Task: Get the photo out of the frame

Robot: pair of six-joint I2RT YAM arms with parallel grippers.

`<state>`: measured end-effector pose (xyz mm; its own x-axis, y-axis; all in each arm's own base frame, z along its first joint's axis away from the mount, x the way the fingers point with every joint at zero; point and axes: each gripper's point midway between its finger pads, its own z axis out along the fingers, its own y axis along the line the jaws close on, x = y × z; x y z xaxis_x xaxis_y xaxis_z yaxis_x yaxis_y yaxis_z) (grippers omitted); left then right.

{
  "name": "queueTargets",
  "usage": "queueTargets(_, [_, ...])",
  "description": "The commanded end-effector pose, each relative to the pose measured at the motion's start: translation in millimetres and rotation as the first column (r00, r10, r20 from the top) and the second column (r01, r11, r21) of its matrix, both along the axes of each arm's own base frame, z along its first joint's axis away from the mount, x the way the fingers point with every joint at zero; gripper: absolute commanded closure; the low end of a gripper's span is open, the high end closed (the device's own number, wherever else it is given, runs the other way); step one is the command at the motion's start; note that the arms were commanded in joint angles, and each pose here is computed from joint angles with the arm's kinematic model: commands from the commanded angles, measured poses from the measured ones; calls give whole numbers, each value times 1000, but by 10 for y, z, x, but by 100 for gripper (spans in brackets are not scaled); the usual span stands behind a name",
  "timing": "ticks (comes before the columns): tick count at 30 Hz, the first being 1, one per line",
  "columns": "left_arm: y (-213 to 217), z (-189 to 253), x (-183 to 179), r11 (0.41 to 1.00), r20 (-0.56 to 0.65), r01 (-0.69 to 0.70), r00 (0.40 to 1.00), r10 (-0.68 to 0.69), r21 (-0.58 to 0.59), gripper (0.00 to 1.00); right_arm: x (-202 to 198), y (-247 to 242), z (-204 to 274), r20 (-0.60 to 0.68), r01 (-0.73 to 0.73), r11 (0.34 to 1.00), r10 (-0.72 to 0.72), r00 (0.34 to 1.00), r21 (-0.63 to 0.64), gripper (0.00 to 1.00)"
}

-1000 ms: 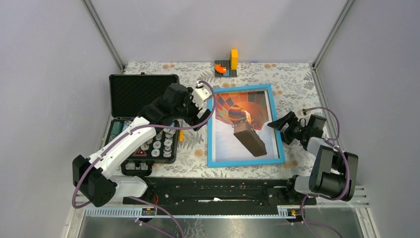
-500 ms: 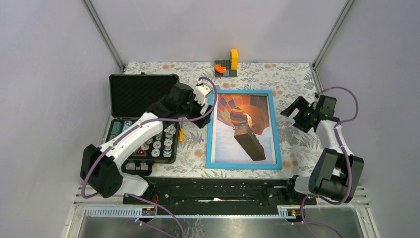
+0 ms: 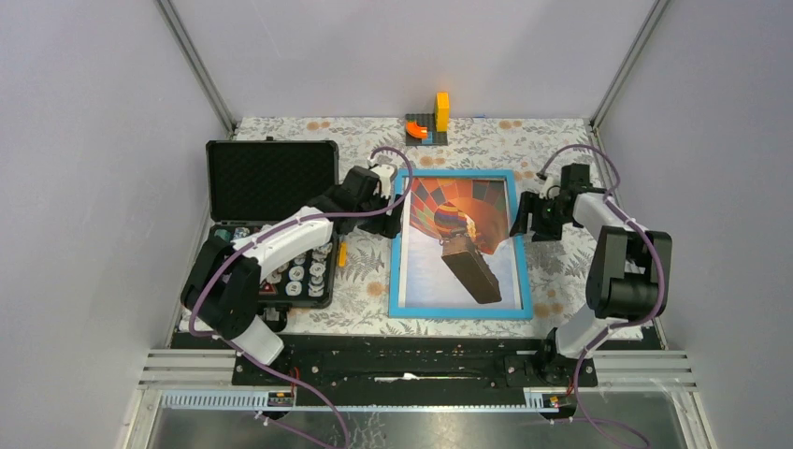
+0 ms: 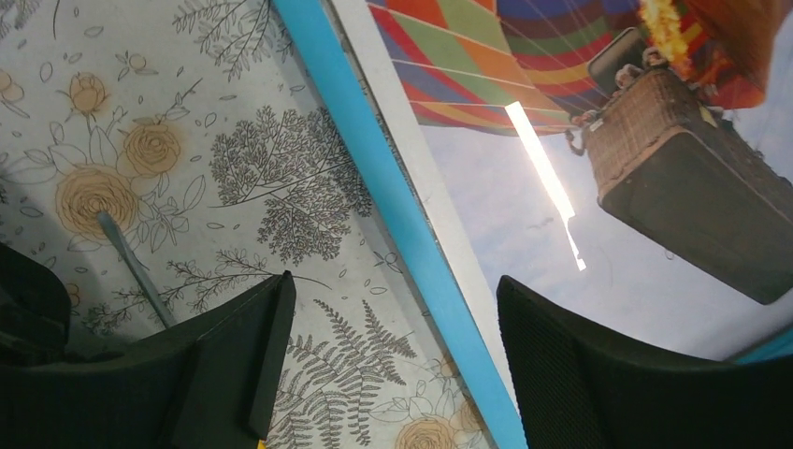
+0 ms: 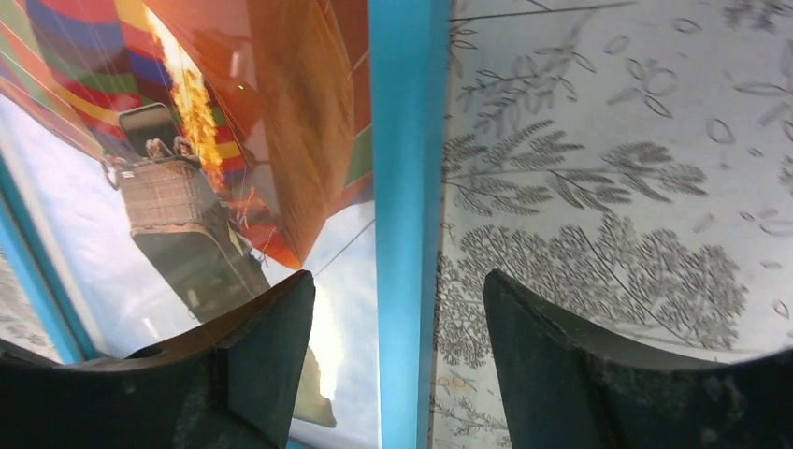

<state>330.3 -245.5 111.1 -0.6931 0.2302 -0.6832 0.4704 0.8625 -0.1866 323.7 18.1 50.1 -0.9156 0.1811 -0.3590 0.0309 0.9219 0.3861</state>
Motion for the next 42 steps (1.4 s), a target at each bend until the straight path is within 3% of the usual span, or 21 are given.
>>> queueTargets(1, [-5, -1, 195, 993, 37, -110, 993, 112, -48, 21, 111, -55, -65, -14, -75, 989, 73, 997, -130, 29])
queueTargets(9, [-20, -515, 237, 989, -64, -145, 987, 146, 22, 38, 120, -78, -275, -67, -72, 985, 62, 996, -159, 38])
queueTargets(19, [-182, -690, 271, 994, -96, -107, 990, 105, -11, 49, 19, -76, -475, -125, -102, 981, 82, 989, -163, 67])
queueTargets(22, [-233, -669, 243, 995, -104, -94, 990, 90, -35, 46, 17, -78, -495, -130, -107, 981, 86, 988, -164, 70])
queueTargets(24, [-252, -615, 246, 995, -92, -92, 992, 88, -45, 43, 22, -84, -494, -131, -106, 980, 85, 988, -167, 69])
queueTargets(28, [-260, -513, 258, 993, -70, -101, 993, 97, -65, 42, 25, -98, -452, -133, -107, 979, 84, 988, -174, 53])
queueTargets(32, [-263, -604, 254, 994, -80, -100, 992, 96, -38, 42, 72, -126, -320, -111, -102, 976, 82, 990, -192, 45])
queueTargets(37, [-238, -755, 303, 993, -92, -116, 989, 115, 3, 43, 84, -156, -248, -97, -113, 971, 94, 991, -212, 46])
queueTargets(42, [-209, -800, 322, 992, -91, -124, 988, 125, 25, 46, 46, -82, -358, -128, -133, 976, 112, 986, -175, 59])
